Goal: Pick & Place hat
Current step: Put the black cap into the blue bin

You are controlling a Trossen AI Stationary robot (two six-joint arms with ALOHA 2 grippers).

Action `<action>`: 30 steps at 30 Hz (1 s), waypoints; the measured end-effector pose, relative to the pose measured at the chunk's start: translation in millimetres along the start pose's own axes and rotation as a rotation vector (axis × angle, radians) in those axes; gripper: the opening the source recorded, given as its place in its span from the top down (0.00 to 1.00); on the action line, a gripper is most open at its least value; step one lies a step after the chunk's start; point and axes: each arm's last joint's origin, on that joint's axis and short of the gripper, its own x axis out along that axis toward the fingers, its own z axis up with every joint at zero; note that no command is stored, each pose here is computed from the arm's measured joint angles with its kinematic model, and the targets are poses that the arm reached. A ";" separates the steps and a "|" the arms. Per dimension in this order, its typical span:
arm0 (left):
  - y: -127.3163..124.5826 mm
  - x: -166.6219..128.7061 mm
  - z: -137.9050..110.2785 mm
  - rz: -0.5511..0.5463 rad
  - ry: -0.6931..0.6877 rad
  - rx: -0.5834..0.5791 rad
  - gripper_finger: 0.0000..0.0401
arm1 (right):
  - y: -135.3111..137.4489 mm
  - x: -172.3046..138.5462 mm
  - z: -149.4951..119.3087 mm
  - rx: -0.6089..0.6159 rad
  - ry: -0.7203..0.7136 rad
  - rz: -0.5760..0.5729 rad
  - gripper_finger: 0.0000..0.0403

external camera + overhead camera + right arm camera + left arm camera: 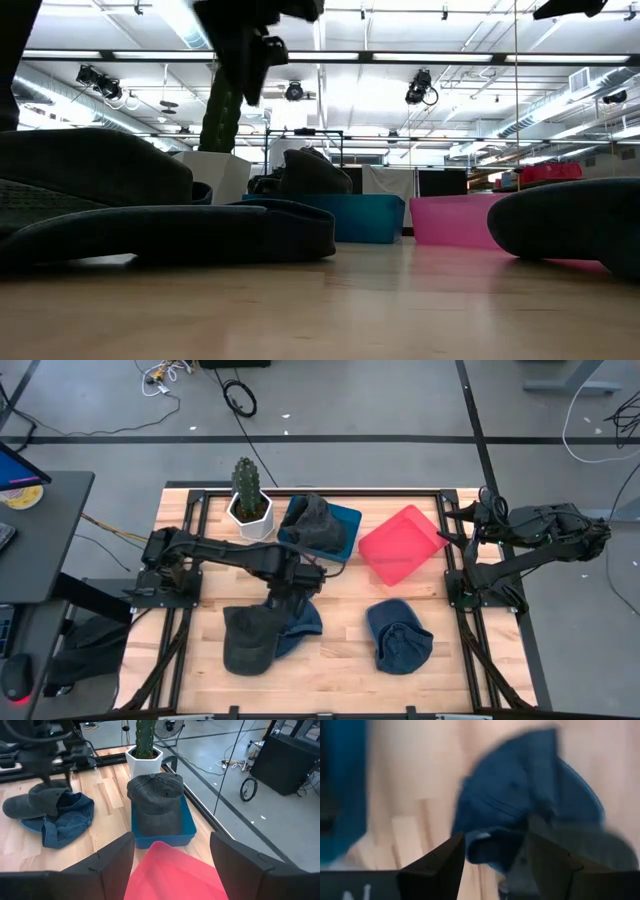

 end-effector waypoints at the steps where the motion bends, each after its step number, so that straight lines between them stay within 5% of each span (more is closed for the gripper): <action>1: -2.5 0.5 -1.5 -0.022 0.019 0.068 0.48 | 0.0 0.0 0.0 0.011 0.000 0.000 0.35; 9: -12.9 4.8 -21.5 -0.111 0.216 0.419 0.48 | -0.1 0.0 0.0 0.036 0.000 -0.003 0.35; 13: -15.4 23.6 -27.4 -0.196 0.243 0.413 0.48 | 0.2 0.4 0.1 0.056 0.001 -0.005 0.35; 30: -16.1 76.2 -43.2 -0.210 0.265 0.379 0.57 | 4.5 6.5 2.7 0.073 0.016 -0.017 0.35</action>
